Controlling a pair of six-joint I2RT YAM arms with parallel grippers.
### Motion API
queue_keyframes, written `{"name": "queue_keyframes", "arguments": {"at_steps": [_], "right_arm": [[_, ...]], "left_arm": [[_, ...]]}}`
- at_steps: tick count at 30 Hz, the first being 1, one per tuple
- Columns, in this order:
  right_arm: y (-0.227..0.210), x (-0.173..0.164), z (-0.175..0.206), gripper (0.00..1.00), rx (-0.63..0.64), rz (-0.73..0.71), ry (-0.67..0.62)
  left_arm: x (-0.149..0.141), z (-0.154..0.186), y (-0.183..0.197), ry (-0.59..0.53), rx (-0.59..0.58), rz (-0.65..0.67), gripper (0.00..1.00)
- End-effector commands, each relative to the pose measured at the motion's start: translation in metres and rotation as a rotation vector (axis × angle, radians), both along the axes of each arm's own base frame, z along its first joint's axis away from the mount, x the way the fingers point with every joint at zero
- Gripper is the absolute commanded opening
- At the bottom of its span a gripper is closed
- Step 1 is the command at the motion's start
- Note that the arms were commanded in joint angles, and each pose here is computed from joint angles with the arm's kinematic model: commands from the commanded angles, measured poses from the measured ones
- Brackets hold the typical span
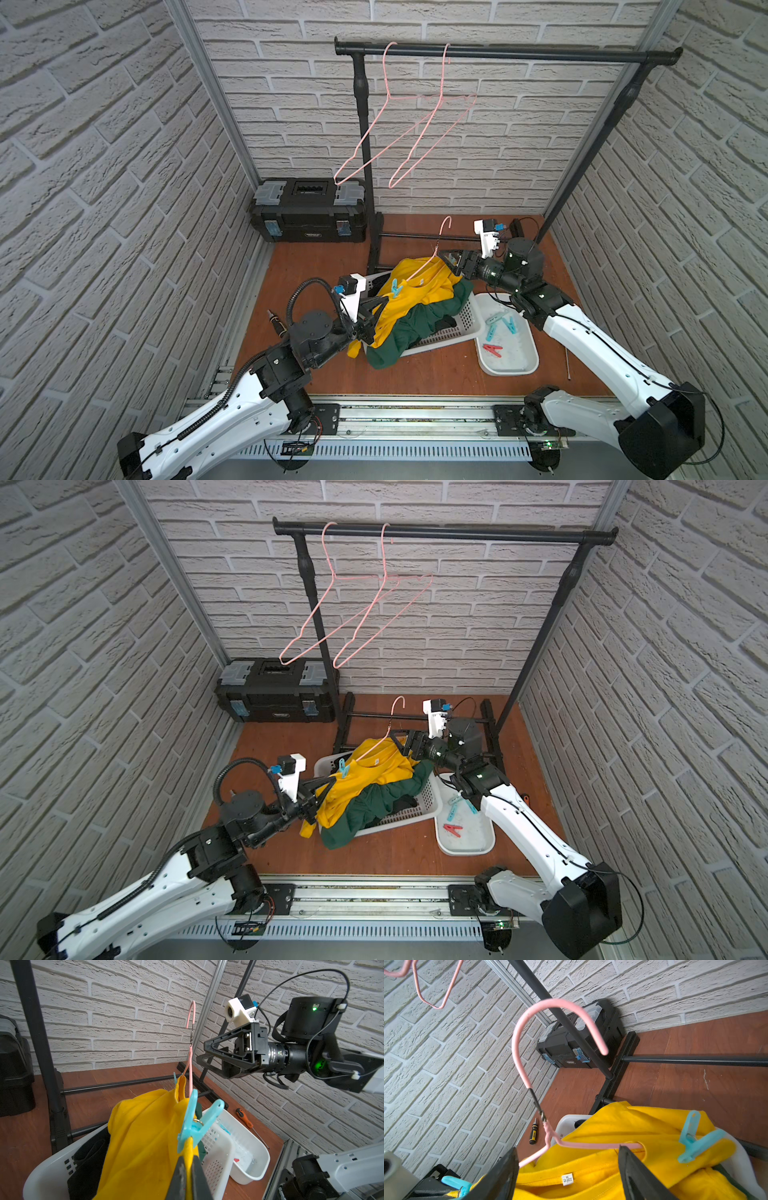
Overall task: Remove the clothespins securing t-shirts to the hanger
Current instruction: Pick up the hanger from the clothes rail.
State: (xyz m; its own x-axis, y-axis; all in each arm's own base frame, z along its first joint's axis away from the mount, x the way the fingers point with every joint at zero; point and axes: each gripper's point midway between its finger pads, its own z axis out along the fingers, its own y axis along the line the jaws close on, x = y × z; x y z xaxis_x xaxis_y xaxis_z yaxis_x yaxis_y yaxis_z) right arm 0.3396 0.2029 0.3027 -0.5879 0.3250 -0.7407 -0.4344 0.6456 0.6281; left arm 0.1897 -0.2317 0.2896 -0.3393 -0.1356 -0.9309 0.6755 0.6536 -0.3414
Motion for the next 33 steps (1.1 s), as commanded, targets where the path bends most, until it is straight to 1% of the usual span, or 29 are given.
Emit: {"name": "queue_keyframes", "arguments": {"at_steps": [1,9,12,14,19,20,22,24,28,29,31,33], "right_arm": [[0.005,0.002,0.036,0.72,0.048,0.029,-0.115],[0.003,0.006,0.036,0.65,-0.002,0.02,-0.141],[0.005,0.011,0.035,0.61,-0.01,0.023,-0.146],[0.006,0.015,0.033,0.55,-0.023,0.022,-0.143],[0.011,0.023,0.029,0.52,-0.037,0.037,-0.139],[0.012,0.025,0.028,0.5,-0.041,0.041,-0.135],[0.014,0.026,0.028,0.41,-0.04,0.05,-0.134],[0.016,0.027,0.028,0.34,-0.031,0.056,-0.139],[0.019,0.026,0.029,0.18,-0.009,0.071,-0.146],[0.02,0.025,0.027,0.13,-0.008,0.073,-0.141],[0.019,0.025,0.026,0.06,-0.002,0.073,-0.142],[0.02,0.024,0.025,0.04,0.001,0.075,-0.14]], "left_arm": [[-0.002,0.0,-0.013,0.017,-0.035,-0.054,0.0],[-0.003,-0.011,-0.011,0.026,0.014,-0.051,0.0],[-0.003,-0.013,-0.009,0.032,0.01,-0.049,0.0],[-0.004,-0.013,-0.008,0.035,0.007,-0.05,0.0],[-0.006,-0.016,-0.005,0.036,0.008,-0.045,0.0],[-0.006,-0.017,-0.005,0.036,0.009,-0.046,0.0],[-0.006,-0.018,-0.005,0.04,0.014,-0.045,0.0],[-0.006,-0.019,-0.005,0.043,0.019,-0.046,0.0],[-0.006,-0.023,-0.005,0.052,0.034,-0.05,0.0],[-0.007,-0.024,-0.006,0.053,0.038,-0.054,0.0],[-0.007,-0.026,-0.006,0.056,0.049,-0.056,0.0],[-0.007,-0.029,-0.006,0.058,0.066,-0.059,0.0]]}}
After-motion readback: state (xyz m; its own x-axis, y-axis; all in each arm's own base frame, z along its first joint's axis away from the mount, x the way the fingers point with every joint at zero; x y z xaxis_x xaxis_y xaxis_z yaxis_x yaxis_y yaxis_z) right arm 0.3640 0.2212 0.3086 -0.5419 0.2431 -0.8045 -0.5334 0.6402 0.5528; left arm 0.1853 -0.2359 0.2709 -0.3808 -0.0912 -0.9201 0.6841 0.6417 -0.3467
